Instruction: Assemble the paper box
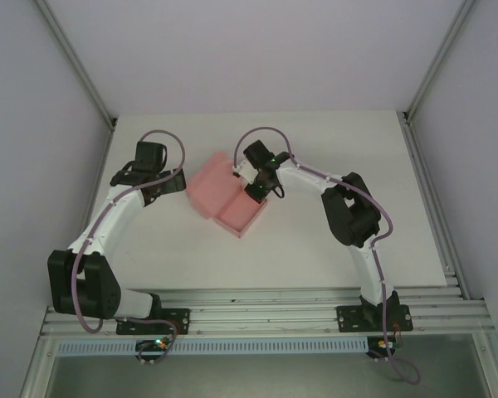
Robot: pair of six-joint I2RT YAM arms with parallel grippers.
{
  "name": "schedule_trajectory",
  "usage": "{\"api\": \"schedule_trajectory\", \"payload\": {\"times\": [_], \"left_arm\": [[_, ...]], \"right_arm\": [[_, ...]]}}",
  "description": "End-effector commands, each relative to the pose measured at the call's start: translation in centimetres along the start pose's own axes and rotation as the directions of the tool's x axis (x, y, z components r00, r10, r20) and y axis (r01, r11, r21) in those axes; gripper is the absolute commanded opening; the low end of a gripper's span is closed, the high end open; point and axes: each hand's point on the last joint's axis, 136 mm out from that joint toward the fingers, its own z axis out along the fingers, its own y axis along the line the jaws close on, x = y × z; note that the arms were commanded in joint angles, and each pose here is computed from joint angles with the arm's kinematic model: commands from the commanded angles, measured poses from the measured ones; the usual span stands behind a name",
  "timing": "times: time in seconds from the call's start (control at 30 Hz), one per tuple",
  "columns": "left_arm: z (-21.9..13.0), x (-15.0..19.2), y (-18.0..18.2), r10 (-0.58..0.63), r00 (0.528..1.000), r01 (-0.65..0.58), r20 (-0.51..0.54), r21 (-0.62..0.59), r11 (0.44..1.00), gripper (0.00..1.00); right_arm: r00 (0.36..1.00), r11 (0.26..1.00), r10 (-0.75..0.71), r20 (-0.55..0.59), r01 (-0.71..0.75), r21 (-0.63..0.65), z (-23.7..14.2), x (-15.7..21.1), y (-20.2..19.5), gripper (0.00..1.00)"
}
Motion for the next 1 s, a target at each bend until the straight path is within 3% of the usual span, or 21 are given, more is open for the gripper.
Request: {"api": "schedule_trajectory", "payload": {"times": [0.0,0.07,0.17,0.27,0.3,0.47,0.63,0.7,0.8,0.9,0.97], "left_arm": [[-0.4,0.1,1.0,-0.045,0.999,0.045,0.005,-0.036,0.998,1.0],[-0.5,-0.1,1.1,-0.058,0.998,0.059,0.017,-0.037,0.998,1.0],[-0.6,-0.5,0.8,-0.071,0.997,0.072,0.033,-0.021,0.997,1.0],[-0.7,-0.8,0.2,-0.077,0.996,0.076,0.041,0.011,0.997,1.0],[-0.7,-1.0,0.0,-0.076,0.996,0.075,0.042,0.025,0.997,1.0],[-0.7,-1.0,-1.9,-0.031,0.999,0.025,0.045,0.119,0.993,1.0],[-1.3,-0.5,-6.2,0.074,0.996,-0.088,0.055,0.322,0.943,1.0],[-2.1,-0.2,-8.4,0.134,0.988,-0.152,0.072,0.421,0.894,1.0],[-3.7,0.4,-11.6,0.231,0.965,-0.262,0.126,0.543,0.798,1.0],[-4.8,1.2,-15.1,0.33,0.92,-0.383,0.209,0.65,0.657,1.0],[-4.4,1.4,-16.6,0.362,0.907,-0.406,0.218,0.682,0.608,1.0]], "right_arm": [[0.985,0.963,0.175,-0.002,-0.17,0.211,-1.3,1.3,-2.6,0.07],[0.932,0.868,0.362,0.023,-0.346,0.356,-2.6,3.1,-4.5,0.06],[0.812,0.66,0.58,0.062,-0.513,0.549,-4.9,7.7,-5.9,0.01],[0.693,0.501,0.711,0.117,-0.617,0.606,-6.2,11.2,-5.3,0.0],[0.669,0.489,0.733,0.12,-0.641,0.591,-6.2,11.7,-4.8,0.0],[0.653,0.519,0.747,0.128,-0.692,0.502,-6.2,11.7,-2.6,0.0],[0.7,0.576,0.695,0.164,-0.678,0.456,-7.7,9.9,-3.0,0.33],[0.721,0.602,0.668,0.187,-0.67,0.434,-8.8,8.9,-3.2,0.47],[0.755,0.672,0.61,0.24,-0.653,0.348,-10.7,6.7,-3.4,0.58],[0.783,0.75,0.542,0.305,-0.614,0.246,-12.4,4.9,-4.3,0.83],[0.813,0.808,0.48,0.328,-0.556,0.195,-13.1,4.3,-5.3,0.96]]}}
